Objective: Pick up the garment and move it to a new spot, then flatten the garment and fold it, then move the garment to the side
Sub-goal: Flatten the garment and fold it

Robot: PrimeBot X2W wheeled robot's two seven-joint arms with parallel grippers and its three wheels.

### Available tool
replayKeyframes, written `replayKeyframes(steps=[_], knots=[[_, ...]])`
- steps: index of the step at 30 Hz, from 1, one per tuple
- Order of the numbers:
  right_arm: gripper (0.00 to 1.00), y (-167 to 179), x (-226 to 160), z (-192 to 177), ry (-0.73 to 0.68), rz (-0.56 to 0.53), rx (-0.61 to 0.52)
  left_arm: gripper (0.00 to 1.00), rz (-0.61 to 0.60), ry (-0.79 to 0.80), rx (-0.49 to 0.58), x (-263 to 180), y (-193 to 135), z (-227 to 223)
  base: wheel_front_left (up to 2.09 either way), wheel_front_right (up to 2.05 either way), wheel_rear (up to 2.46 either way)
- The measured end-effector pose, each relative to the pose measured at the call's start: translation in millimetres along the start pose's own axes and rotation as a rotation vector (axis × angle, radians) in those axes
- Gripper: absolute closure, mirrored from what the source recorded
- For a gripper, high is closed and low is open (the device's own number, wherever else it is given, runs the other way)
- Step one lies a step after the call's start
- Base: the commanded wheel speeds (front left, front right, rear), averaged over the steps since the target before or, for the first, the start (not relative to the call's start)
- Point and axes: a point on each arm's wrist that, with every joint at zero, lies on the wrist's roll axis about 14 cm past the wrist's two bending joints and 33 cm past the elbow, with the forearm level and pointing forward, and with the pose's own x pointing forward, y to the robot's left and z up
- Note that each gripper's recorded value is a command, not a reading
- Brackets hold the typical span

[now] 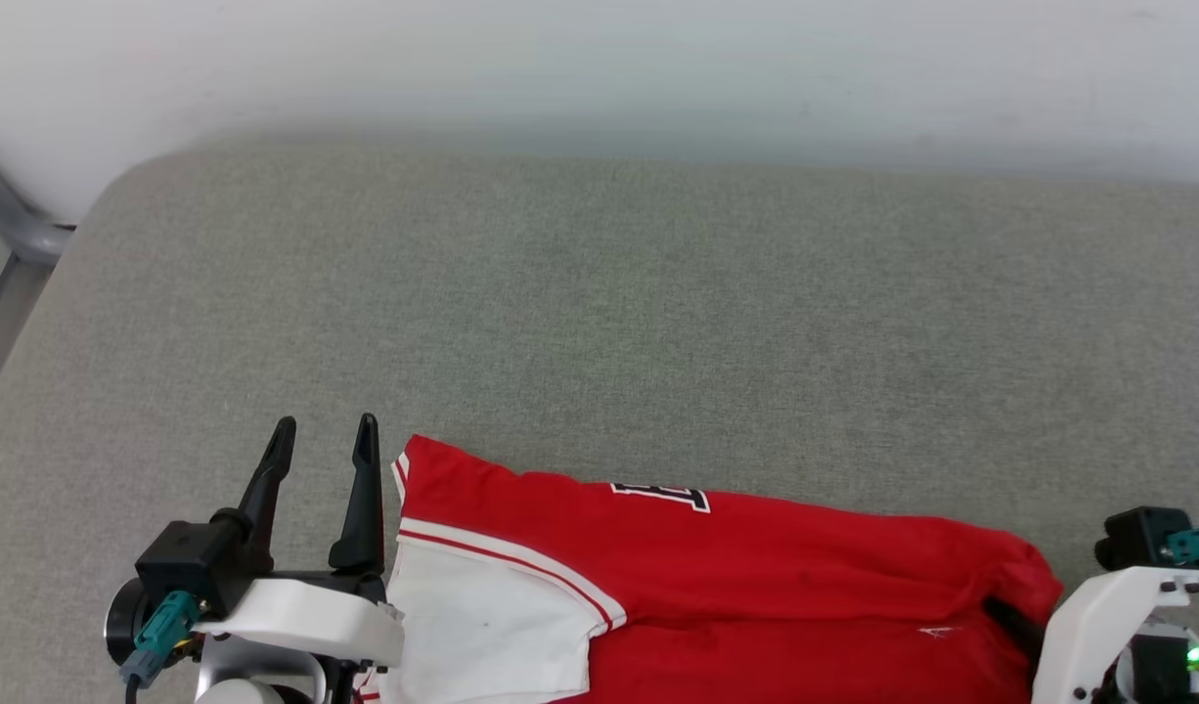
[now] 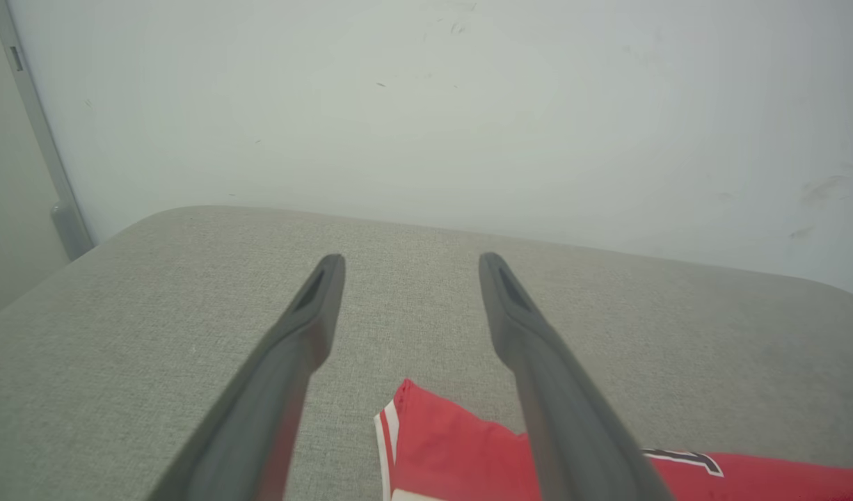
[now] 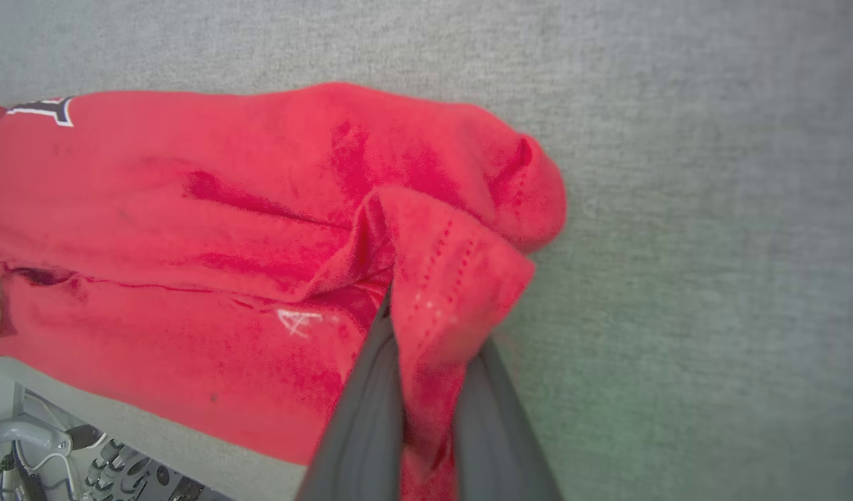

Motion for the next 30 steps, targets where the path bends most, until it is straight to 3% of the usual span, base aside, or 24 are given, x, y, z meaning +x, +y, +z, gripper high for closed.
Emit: replayKeyframes(steps=[9, 15, 18, 21, 24, 30], knots=[[1.00, -51.8, -41.4, 31.2, -0.138, -0.133, 0.041, 0.00, -0.044, -0.018, -0.002, -5.2, -15.4, 6.2, 0.00, 0.00, 0.00], [1.00, -98.0, -73.7, 30.1, -0.171, -0.254, 0.115, 0.00, -0.066, -0.019, -0.004, -5.9, -23.2, 6.6, 0.00, 0.00, 0.00], [1.00, -102.5, -81.5, 27.8, -0.178, -0.253, 0.176, 0.00, -0.071, -0.018, -0.004, -6.5, -25.7, 6.4, 0.00, 0.00, 0.00], [1.00, -75.6, -72.8, 20.0, -0.163, -0.116, 0.325, 0.00, -0.078, -0.021, -0.002, -7.4, -27.5, 7.5, 0.00, 0.00, 0.00], [1.00, -30.8, -62.2, 17.4, -0.122, 0.103, 0.483, 0.00, -0.078, -0.024, 0.002, -8.6, -27.1, 8.9, 0.00, 0.00, 0.00], [1.00, 27.8, -61.8, 36.5, -0.089, 0.447, 0.624, 0.00, -0.067, -0.022, 0.018, -10.7, -23.2, 9.5, 0.00, 0.00, 0.00]])
